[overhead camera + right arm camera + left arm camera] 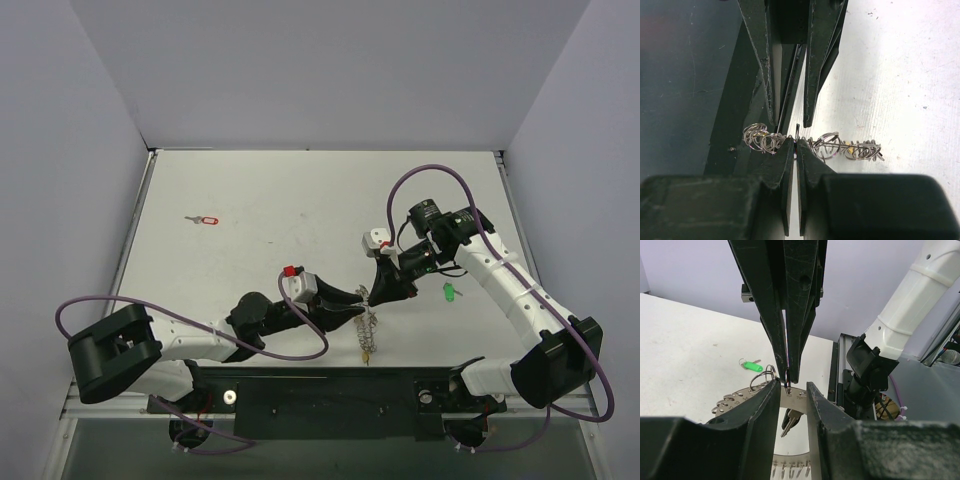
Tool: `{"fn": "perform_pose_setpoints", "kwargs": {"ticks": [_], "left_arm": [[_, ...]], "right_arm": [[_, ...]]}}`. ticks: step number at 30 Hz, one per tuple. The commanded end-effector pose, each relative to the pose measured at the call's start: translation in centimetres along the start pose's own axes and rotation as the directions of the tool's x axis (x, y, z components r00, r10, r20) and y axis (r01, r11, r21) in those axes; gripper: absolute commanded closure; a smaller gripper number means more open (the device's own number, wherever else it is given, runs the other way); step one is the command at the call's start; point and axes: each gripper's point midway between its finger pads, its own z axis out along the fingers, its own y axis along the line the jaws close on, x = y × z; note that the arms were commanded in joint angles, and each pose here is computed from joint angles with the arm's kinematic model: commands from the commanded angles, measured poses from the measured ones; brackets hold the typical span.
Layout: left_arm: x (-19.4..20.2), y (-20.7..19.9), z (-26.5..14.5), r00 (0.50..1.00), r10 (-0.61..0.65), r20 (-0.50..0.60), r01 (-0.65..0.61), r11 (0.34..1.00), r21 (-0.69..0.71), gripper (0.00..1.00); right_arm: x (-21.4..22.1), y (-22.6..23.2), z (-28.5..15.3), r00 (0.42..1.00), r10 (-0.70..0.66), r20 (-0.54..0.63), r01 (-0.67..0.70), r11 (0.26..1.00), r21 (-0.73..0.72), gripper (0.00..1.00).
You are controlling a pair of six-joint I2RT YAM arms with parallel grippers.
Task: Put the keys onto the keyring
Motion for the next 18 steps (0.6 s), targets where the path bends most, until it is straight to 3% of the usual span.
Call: {"fn": "perform_pose_setpoints", "kwargs": {"ticks": [1, 18], "left_arm": [[-1.78, 0.09, 1.0, 0.998, 0.022, 0.054, -0.022, 1.0, 0.004, 0.63], [-1.55, -0.15, 1.84, 0.999, 0.018, 0.045, -0.02, 0.999, 0.032, 0.68]], "right_arm": [[-0.97, 1.0, -0.05, 0.998, 0.005, 0.058, -0.004, 1.0, -0.021, 1.0], [-1.01, 1.0, 0.01, 0.998, 0.006, 0.061, -0.005, 1.0, -0.022, 1.0]]}}
